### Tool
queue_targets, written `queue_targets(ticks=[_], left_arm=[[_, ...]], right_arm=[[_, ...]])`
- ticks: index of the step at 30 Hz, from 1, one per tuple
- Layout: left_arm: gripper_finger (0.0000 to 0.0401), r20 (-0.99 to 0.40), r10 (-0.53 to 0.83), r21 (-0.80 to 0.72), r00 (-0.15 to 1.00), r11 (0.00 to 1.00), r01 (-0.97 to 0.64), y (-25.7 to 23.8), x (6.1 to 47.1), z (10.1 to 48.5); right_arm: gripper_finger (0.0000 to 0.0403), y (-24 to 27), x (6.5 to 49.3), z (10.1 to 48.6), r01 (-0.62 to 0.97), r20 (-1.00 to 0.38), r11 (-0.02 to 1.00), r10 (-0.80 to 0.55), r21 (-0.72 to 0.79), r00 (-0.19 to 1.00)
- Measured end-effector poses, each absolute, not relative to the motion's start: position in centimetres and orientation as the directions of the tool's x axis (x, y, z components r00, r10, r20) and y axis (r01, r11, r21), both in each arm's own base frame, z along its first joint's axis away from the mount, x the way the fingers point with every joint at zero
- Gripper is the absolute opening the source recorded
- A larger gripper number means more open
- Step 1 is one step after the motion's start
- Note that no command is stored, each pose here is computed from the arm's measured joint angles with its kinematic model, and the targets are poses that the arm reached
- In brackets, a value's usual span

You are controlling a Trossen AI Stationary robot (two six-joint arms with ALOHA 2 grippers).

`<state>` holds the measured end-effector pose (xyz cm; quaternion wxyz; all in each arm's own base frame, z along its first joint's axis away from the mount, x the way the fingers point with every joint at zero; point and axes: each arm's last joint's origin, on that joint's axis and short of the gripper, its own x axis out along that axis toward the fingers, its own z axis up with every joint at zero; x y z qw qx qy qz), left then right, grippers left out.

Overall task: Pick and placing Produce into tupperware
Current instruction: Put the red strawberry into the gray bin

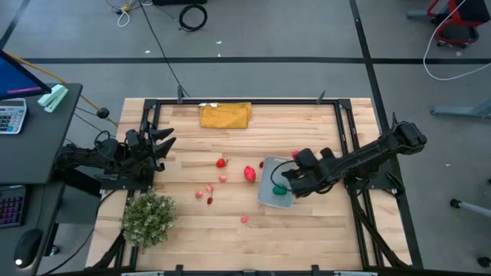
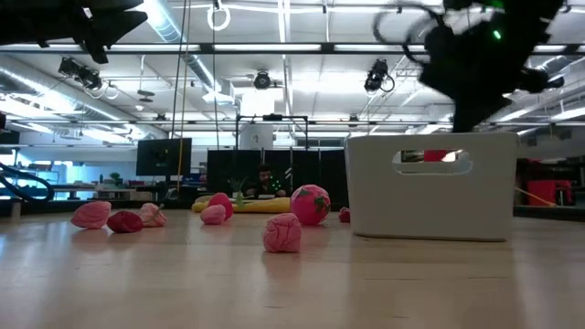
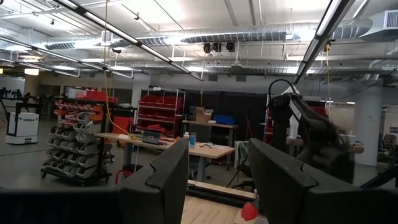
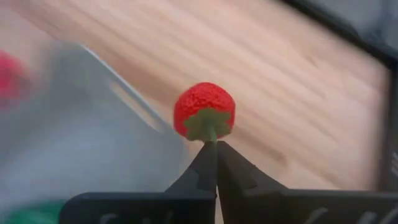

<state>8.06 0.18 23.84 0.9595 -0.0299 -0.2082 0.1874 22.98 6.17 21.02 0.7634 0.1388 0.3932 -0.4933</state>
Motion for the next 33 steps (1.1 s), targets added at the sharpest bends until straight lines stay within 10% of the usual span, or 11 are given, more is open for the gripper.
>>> queue_targets(ticks=[11, 25, 33], left_arm=[[0.0172, 0.388, 0.372, -0.159, 0.843, 0.928, -0.337, 0.2, 8.1, 23.8], [0.0172, 0.314, 0.367, -0.274, 0.876, 0.918, -0.286, 0.1, 8.4, 23.0], [0.0172, 0.335, 0.368, -0.332, 0.868, 0.908, -0.257, 0.1, 8.3, 23.3]], right_arm=[[0.0003, 8.8, 28.0, 22.7, 0.624, -0.673, 0.777, -0.421, 0.078, 0.608], [0.0006, 9.6, 28.7, 18.5, 0.593, -0.832, 0.805, -0.318, 0.016, 0.454], [0.0076, 7.9, 29.2, 18.5, 0.506, -0.854, 0.862, -0.296, -0.044, 0.429]])
